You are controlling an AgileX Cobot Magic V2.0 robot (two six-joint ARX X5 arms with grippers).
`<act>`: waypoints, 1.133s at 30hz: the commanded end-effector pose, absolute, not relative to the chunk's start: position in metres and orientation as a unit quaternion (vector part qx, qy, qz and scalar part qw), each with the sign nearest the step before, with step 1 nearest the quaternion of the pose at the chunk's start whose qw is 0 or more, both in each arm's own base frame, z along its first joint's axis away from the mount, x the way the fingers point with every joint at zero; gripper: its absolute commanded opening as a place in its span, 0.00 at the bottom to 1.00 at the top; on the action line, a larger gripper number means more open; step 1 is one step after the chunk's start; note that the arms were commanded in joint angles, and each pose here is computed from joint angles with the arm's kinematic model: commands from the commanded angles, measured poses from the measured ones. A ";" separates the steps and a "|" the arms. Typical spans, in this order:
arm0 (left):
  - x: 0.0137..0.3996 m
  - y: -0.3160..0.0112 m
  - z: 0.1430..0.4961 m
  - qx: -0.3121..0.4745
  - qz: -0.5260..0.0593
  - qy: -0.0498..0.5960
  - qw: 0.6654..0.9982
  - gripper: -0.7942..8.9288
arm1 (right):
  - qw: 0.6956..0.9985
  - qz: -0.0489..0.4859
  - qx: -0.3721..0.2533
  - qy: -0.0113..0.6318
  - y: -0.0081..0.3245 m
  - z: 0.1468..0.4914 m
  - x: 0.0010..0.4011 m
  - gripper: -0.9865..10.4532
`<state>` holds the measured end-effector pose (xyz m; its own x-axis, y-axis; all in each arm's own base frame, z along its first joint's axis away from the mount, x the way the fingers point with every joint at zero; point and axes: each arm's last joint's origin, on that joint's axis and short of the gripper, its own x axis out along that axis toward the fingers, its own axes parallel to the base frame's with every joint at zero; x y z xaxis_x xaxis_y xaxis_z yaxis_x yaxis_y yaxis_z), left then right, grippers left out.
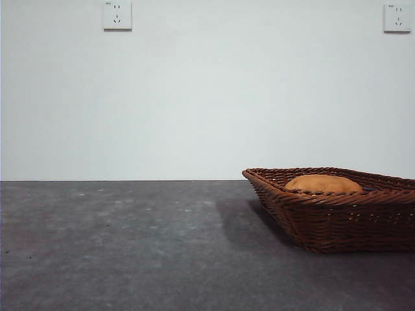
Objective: Help me put the vegetables on the table into the basket
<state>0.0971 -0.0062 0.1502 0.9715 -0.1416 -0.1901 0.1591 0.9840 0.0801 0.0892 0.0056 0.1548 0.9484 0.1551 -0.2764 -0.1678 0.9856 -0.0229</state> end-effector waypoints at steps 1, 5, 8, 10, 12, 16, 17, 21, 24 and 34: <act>0.098 -0.006 0.147 0.044 -0.077 0.096 0.991 0.08 | 0.987 0.080 -0.018 0.137 0.005 0.153 0.090 0.09; 0.098 -0.007 0.146 0.044 -0.077 0.102 0.991 0.08 | 0.987 0.080 -0.018 0.139 0.005 0.153 0.089 0.09; 0.098 -0.007 0.146 0.044 -0.077 0.102 0.991 0.08 | 0.987 0.080 -0.018 0.140 0.005 0.153 0.089 0.09; 0.098 -0.007 0.146 0.044 -0.077 0.102 0.991 0.08 | 0.987 0.080 -0.018 0.140 0.005 0.153 0.089 0.09; 0.098 -0.007 0.146 0.044 -0.077 0.102 0.991 0.08 | 0.987 0.080 -0.018 0.140 0.005 0.153 0.089 0.09; 0.098 -0.007 0.146 0.044 -0.077 0.102 0.991 0.08 | 0.987 0.080 -0.018 0.140 0.005 0.153 0.089 0.09; 0.098 -0.007 0.146 0.044 -0.077 0.102 0.991 0.08 | 0.987 0.080 -0.018 0.140 0.005 0.153 0.089 0.09; 0.098 -0.007 0.146 0.044 -0.077 0.102 0.991 0.08 | 0.987 0.080 -0.018 0.140 0.005 0.153 0.089 0.09; 0.098 -0.007 0.146 0.044 -0.077 0.102 0.991 0.08 | 0.987 0.080 -0.018 0.140 0.005 0.153 0.089 0.09; 0.098 -0.007 0.146 0.044 -0.077 0.102 0.991 0.08 | 0.987 0.080 -0.018 0.141 0.005 0.153 0.089 0.09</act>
